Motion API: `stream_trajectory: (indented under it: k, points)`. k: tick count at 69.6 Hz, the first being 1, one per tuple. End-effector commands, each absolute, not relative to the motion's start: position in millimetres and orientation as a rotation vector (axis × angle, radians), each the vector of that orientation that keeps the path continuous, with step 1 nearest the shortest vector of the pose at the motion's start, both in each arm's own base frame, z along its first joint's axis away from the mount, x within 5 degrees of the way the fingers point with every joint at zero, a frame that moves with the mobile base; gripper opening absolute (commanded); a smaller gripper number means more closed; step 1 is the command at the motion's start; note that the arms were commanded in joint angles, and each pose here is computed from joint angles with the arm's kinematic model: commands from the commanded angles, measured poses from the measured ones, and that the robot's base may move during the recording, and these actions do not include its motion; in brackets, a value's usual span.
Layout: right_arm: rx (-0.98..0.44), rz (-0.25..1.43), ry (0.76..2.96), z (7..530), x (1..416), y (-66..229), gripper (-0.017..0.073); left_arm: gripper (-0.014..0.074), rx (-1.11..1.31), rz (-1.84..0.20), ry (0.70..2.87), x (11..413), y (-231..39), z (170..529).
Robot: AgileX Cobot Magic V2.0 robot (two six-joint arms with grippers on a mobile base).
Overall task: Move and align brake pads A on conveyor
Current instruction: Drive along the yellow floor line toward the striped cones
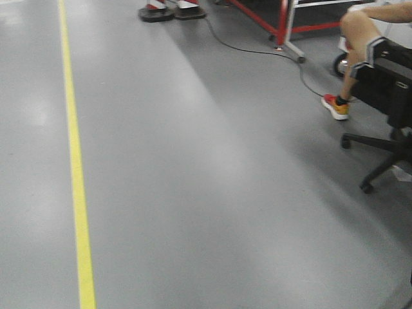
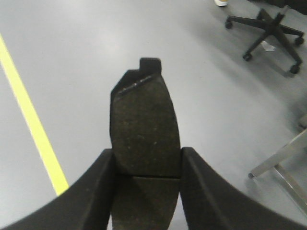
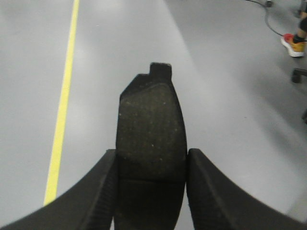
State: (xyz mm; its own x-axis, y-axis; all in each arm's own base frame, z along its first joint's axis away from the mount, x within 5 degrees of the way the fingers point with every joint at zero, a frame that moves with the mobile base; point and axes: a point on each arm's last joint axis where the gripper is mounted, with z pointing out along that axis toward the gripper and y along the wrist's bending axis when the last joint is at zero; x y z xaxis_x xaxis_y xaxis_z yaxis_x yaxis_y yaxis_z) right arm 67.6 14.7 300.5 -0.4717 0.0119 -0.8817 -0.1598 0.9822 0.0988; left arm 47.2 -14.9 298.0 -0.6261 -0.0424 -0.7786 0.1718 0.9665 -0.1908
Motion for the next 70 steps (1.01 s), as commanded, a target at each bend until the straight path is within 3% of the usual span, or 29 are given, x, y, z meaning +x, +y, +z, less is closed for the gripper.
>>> stream_trajectory:
  k: [1,70]
  points:
    - [-0.103,0.201,1.937,317.4,71.5,14.8,0.0015,-0.0006,0.077,-0.341,2.126,51.2,-16.4,312.2]
    - [-0.103,0.201,1.938,317.3,71.5,14.8,0.0015,-0.0006,0.077,-0.341,2.126,51.2,-16.4,312.2]
